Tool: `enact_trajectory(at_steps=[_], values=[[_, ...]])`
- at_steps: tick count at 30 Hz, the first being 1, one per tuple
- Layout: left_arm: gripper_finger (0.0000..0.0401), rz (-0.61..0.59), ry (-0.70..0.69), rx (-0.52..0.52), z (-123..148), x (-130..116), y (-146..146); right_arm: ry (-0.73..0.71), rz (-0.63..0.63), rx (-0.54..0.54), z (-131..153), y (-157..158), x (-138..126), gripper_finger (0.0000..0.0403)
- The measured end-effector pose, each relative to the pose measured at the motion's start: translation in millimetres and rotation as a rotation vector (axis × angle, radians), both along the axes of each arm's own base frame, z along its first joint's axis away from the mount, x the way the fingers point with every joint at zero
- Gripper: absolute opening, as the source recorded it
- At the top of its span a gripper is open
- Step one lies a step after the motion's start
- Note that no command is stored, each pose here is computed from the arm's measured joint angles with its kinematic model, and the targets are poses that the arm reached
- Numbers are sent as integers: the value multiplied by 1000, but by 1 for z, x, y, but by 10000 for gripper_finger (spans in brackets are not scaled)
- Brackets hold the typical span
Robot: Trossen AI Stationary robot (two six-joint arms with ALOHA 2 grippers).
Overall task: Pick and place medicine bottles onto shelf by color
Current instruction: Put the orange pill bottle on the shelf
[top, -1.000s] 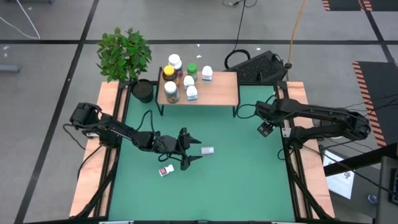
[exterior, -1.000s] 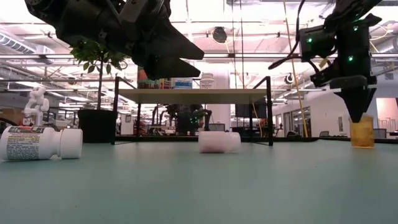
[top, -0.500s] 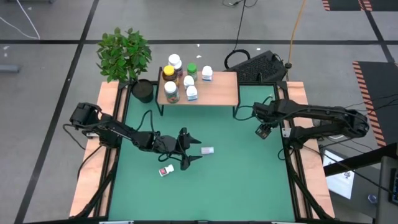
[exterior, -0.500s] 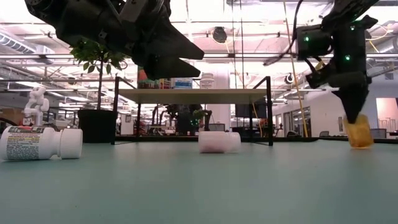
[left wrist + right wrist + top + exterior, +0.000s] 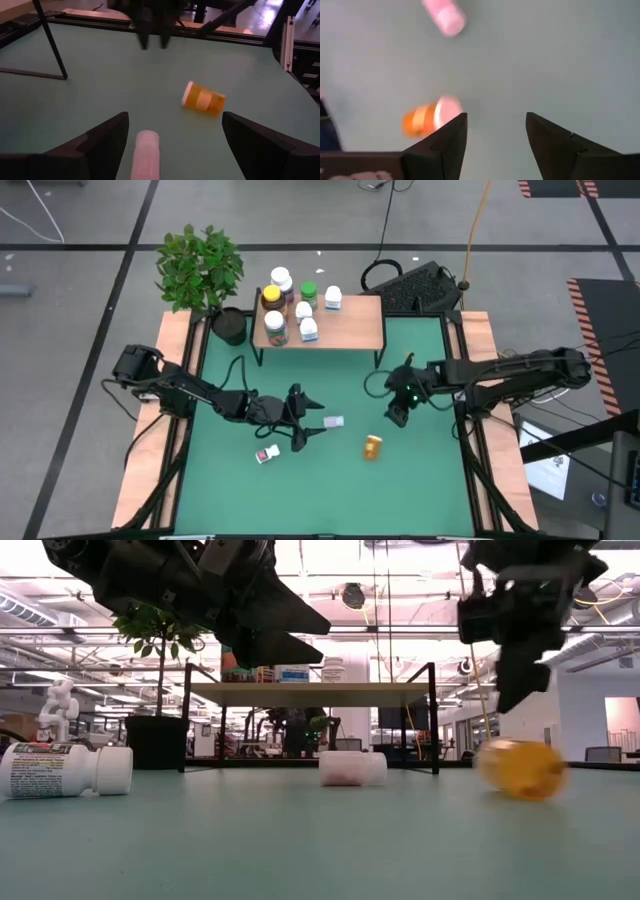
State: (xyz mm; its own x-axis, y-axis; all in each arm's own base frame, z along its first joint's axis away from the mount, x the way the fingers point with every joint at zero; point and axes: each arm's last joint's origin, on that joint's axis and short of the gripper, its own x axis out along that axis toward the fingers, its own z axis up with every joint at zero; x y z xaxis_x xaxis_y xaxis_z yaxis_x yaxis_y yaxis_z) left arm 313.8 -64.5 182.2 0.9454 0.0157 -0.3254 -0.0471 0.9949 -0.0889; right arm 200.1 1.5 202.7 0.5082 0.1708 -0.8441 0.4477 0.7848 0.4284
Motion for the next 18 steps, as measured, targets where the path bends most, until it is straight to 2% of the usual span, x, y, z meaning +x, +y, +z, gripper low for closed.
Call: enact_trajectory(at_steps=[4,7,10,14,18], values=[[324,1,3,-11,0,0,-1,-15,26,83,2,22,2,194],[324,0,10,-10,-1,-1,-1,-142,78,157,10,46,11,194],[324,0,58,10,-5,-2,-1,-218,113,156,11,61,20,194],[324,58,123,-3,-11,-5,2,-109,98,102,-14,69,26,194],[324,80,186,-63,-17,-9,-2,-106,8,176,-34,74,39,196]])
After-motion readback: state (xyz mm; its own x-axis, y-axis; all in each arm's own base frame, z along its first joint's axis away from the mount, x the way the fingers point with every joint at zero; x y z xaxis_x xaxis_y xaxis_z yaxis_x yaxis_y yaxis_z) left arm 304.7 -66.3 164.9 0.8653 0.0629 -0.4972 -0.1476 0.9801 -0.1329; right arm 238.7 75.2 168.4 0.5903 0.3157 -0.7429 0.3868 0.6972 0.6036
